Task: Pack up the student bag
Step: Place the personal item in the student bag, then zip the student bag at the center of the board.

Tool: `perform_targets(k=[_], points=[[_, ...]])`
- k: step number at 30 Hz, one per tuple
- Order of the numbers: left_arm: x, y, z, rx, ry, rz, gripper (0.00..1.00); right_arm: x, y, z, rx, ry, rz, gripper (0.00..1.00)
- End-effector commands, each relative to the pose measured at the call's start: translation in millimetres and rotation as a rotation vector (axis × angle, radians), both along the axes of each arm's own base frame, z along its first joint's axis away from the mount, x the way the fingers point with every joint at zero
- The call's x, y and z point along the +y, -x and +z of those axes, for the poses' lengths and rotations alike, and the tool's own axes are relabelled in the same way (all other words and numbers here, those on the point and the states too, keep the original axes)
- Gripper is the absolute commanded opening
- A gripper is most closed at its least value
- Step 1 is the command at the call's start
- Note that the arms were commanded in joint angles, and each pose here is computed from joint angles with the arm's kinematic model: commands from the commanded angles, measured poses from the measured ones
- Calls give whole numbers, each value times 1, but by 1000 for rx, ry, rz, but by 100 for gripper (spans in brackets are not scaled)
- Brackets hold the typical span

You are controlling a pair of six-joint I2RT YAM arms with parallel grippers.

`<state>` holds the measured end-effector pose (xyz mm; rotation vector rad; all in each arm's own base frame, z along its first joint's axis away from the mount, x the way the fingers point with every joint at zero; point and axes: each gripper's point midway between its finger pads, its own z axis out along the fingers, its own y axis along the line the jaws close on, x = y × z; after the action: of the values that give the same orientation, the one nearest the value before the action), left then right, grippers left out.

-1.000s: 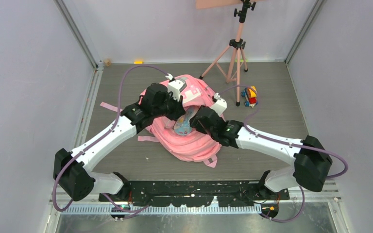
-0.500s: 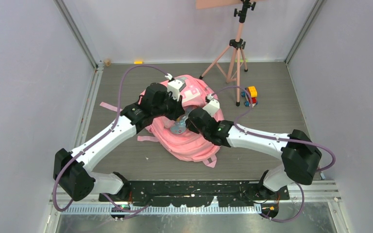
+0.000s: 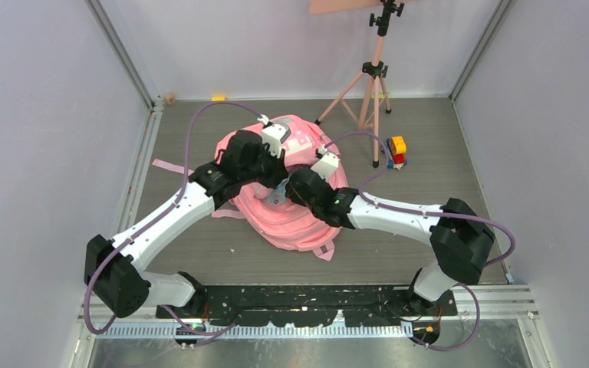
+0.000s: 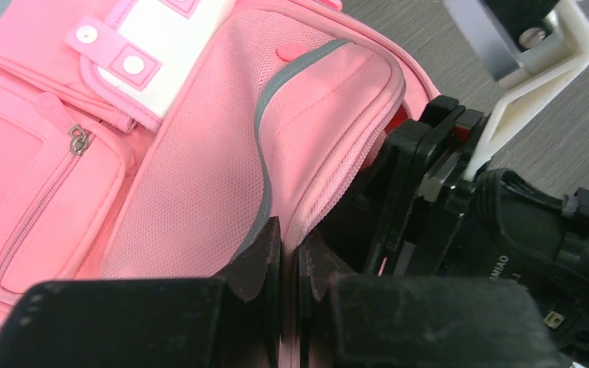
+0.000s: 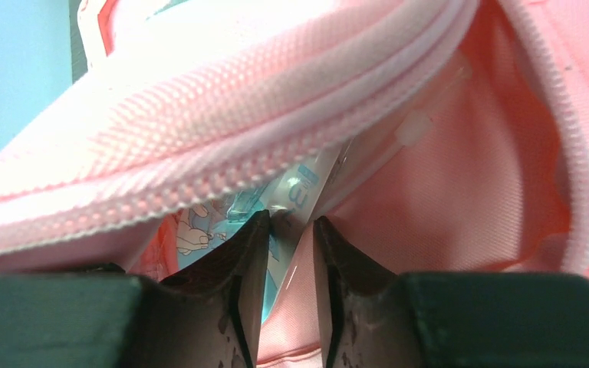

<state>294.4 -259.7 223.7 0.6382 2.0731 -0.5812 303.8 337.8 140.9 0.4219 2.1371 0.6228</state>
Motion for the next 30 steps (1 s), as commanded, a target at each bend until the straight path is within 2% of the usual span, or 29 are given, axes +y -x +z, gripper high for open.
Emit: perform_targets(k=[1, 8, 11, 15, 20, 25, 30], points=[[-19, 7, 45, -81, 131, -73, 0, -34, -8, 29, -101, 35, -86, 37], [-19, 0, 30, -61, 100, -47, 0, -77, 16, 27, -85, 192, -58, 52], [-21, -3, 24, -49, 84, -43, 0, -84, 26, 31, -87, 190, -16, 58], [-27, -6, 20, -33, 97, -48, 0, -97, 38, 51, -112, 181, 9, 60], [-50, -4, 9, 19, 114, -79, 0, -139, 42, 72, -144, 279, -59, 71], [-87, 2, 2, 58, 183, -101, 0, -191, 36, 64, -92, 438, -151, 74], [-112, 3, 0, 54, 189, -123, 1, -213, 33, 61, -59, 439, -187, 76]])
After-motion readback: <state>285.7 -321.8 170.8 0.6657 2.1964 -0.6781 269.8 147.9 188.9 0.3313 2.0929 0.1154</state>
